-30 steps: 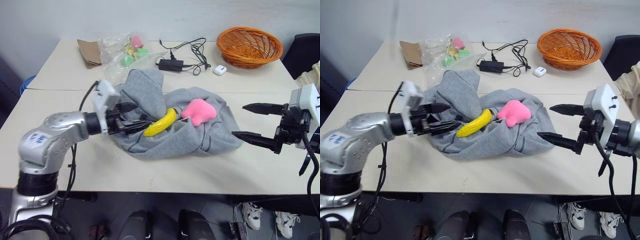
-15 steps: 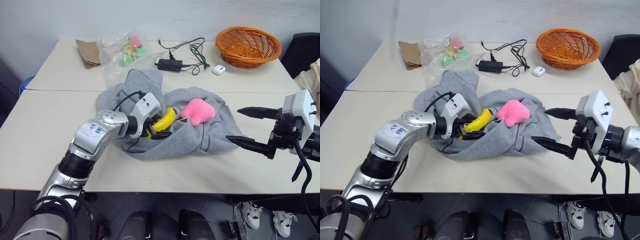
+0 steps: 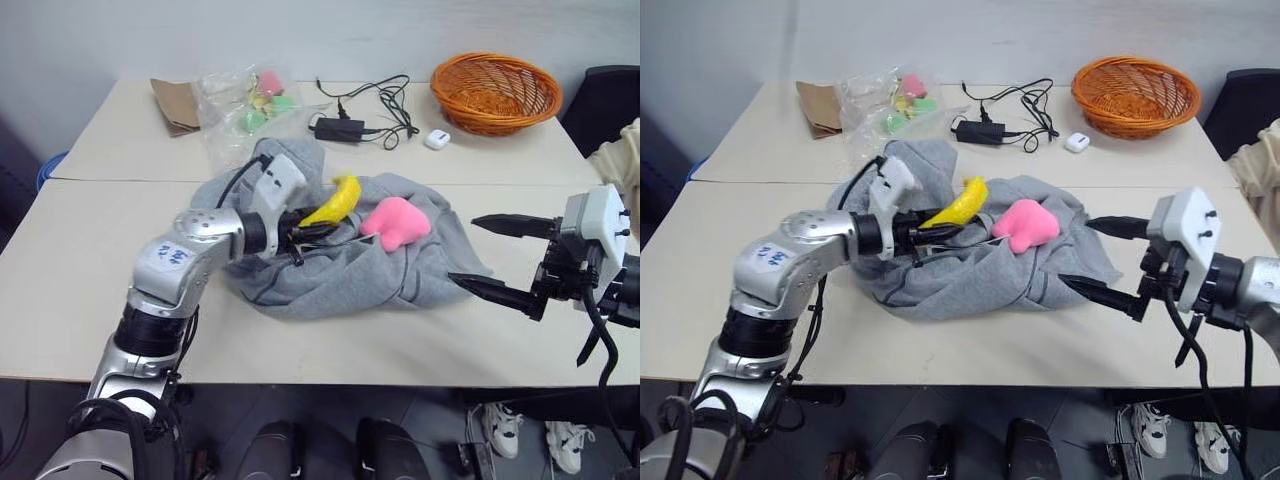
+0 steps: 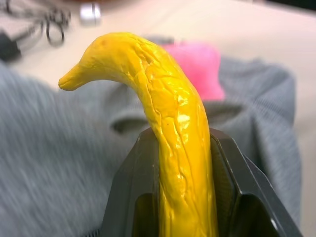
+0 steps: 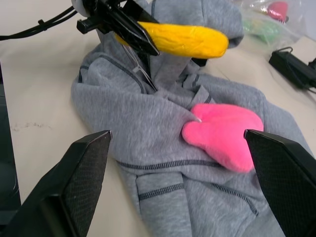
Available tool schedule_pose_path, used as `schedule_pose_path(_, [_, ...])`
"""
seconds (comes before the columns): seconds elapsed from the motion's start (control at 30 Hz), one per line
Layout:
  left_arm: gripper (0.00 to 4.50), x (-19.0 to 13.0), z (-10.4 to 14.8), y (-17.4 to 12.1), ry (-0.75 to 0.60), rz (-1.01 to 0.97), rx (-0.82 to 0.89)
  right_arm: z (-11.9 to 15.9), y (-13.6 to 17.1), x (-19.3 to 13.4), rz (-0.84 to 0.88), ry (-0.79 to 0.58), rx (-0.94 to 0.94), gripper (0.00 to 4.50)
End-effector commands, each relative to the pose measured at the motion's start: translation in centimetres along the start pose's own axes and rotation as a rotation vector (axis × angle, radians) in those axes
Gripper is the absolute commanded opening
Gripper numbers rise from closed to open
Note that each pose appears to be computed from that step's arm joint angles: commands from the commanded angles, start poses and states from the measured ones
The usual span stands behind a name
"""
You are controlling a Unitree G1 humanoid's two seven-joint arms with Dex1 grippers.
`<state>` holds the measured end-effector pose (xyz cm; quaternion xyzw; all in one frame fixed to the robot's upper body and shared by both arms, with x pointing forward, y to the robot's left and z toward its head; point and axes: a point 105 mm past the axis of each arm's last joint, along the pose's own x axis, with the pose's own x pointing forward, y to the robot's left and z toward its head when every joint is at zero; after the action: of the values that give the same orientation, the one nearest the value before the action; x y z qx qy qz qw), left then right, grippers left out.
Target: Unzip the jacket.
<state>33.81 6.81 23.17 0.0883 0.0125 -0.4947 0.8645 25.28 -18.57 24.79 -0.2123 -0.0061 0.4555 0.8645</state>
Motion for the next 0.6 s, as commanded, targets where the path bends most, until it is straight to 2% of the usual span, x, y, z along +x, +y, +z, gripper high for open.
schedule_pose_path(0.03, [0.91, -2.6, 2.8, 2.1, -0.142, 0.166, 0.012, 0.8, -0.2, 0.8, 0.033, -0.043, -0.029, 4.50])
schedule_pose_path(0.17, [0.91, -7.0, 1.8, 6.6, -0.091, 0.548, 0.006, 1.1, 0.1, 1.9, 0.091, -0.062, -0.049, 4.50])
schedule_pose_path(0.3, [0.91, -14.0, -0.4, 9.5, 0.044, 0.921, -0.016, 2.0, 1.0, 2.7, 0.193, -0.104, -0.053, 4.50])
schedule_pose_path(0.47, [0.91, -21.5, -5.1, 10.1, 0.295, 1.159, -0.085, 2.6, 2.3, 3.5, 0.309, -0.129, -0.054, 4.50])
schedule_pose_path(0.6, [0.91, -24.0, -8.4, 9.5, 0.452, 1.194, -0.204, 2.3, 2.2, 4.4, 0.330, -0.133, -0.057, 4.50])
